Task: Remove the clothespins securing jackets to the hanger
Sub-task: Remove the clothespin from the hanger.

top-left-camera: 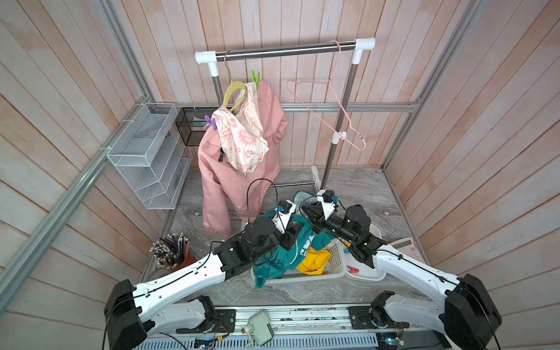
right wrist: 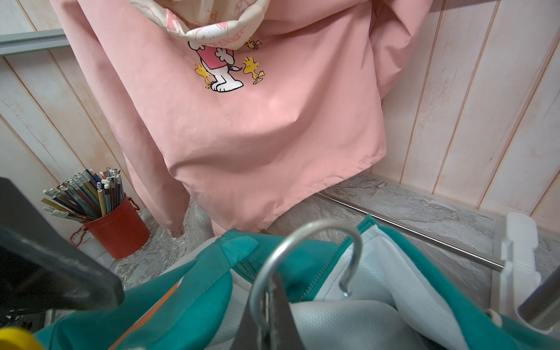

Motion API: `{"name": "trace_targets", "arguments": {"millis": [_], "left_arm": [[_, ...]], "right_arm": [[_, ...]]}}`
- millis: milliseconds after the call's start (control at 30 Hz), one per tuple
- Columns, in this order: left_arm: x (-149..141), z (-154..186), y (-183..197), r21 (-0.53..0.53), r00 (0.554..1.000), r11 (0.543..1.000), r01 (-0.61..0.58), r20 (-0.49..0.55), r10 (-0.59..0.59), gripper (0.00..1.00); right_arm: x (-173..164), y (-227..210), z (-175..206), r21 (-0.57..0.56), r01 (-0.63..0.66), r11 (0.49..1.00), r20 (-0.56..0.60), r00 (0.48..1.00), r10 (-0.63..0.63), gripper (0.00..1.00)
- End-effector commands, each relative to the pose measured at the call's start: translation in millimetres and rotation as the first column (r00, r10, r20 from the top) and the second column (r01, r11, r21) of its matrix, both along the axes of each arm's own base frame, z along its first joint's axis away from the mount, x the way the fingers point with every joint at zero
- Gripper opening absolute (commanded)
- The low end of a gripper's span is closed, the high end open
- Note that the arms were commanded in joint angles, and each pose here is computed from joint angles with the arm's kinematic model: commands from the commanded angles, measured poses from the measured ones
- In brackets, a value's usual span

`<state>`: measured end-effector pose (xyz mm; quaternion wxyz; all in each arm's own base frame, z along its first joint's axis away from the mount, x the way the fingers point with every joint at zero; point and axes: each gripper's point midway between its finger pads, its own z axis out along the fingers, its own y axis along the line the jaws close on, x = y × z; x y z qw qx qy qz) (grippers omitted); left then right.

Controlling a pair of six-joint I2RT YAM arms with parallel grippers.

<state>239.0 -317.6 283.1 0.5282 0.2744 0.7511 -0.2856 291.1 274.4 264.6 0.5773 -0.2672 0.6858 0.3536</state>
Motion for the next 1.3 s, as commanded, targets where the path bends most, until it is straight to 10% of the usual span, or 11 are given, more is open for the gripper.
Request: {"name": "trace_targets", "arguments": {"millis": [0,967,1267], "left_arm": [[-0.1,7.9,-2.5,0.001,1.000,1.000,0.017,-0.003,-0.017,0.43],[-5.9,60.3,20.6,-0.112,0.995,0.993,-0.025,0.089,0.035,0.00],[-68.3,77.5,-14.4,-0.099,0.952,0.993,0.062,0.304,-0.029,0.00]], "right_arm": [[2.6,0.3,7.2,0.010,0.018,1.000,0.007,1.000,-0.018,0.00],[13.1,-3.7,-7.7,-0.031,0.071,0.997,-0.024,0.997,-0.072,0.00],[21.8,-2.0,-7.8,-0.018,0.097,0.995,-0.072,0.993,-0.098,0.00]]}}
